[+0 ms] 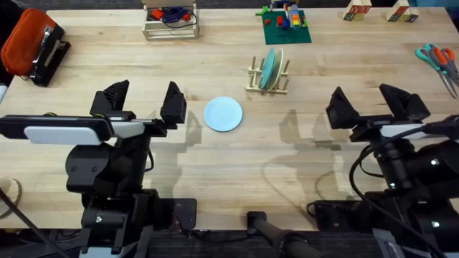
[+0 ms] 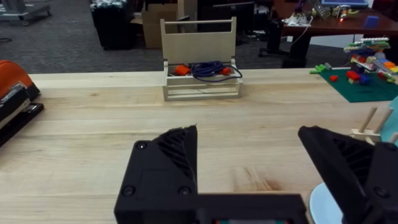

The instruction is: Pick up the plates from the table one by one and place each into a slot on the dish rack.

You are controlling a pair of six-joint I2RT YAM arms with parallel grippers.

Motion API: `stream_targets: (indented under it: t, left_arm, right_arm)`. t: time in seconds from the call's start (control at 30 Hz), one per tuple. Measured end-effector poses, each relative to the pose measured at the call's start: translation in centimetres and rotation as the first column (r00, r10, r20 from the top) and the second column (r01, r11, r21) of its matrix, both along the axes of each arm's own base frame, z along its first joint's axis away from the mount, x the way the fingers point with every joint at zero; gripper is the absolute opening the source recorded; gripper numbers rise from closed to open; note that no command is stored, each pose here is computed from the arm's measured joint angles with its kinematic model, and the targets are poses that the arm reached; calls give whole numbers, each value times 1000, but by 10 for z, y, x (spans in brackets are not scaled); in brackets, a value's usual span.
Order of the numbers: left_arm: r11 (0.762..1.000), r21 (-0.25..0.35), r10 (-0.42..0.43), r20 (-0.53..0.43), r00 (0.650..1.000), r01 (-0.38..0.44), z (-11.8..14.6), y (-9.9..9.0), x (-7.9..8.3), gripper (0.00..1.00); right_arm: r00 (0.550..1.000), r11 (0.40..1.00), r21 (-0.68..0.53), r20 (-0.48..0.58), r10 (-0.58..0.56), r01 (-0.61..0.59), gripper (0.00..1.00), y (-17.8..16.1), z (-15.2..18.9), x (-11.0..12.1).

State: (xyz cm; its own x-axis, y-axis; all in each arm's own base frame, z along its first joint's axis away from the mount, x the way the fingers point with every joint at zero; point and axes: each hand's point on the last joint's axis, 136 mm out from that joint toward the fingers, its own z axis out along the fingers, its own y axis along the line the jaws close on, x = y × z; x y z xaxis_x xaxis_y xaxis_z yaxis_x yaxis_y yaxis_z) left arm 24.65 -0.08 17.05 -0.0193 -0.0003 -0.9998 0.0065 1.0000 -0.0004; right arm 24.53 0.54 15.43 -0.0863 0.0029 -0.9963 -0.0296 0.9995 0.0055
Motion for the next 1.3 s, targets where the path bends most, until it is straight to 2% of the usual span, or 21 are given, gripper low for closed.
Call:
stream_targets:
  t: [0.9, 1.0, 1.13, 1.2, 1.3]
  left_arm:
    - [1000, 0, 0, -23, 1000, 0, -6, 0, 0, 993]
    - [1000, 0, 0, -28, 1000, 0, -6, 0, 0, 992]
    - [1000, -17, 1, -77, 997, -2, -2, 0, 0, 992]
    - [1000, -28, 1, -85, 996, -3, 11, 0, 2, 991]
    - [999, -38, 1, -103, 995, -5, 36, 0, 8, 991]
  right_arm:
    - [1000, 1000, 1, -16, 0, 0, 994, 0, -3, -1]
    - [999, 1000, 8, -52, -1, 1, 994, 0, -7, -2]
    - [982, 1000, 18, -191, -5, 9, 993, -1, -19, -8]
    - [974, 1000, 18, -226, -13, 18, 994, -3, -13, -8]
    - [971, 999, 21, -238, -28, 34, 993, -7, 17, -1]
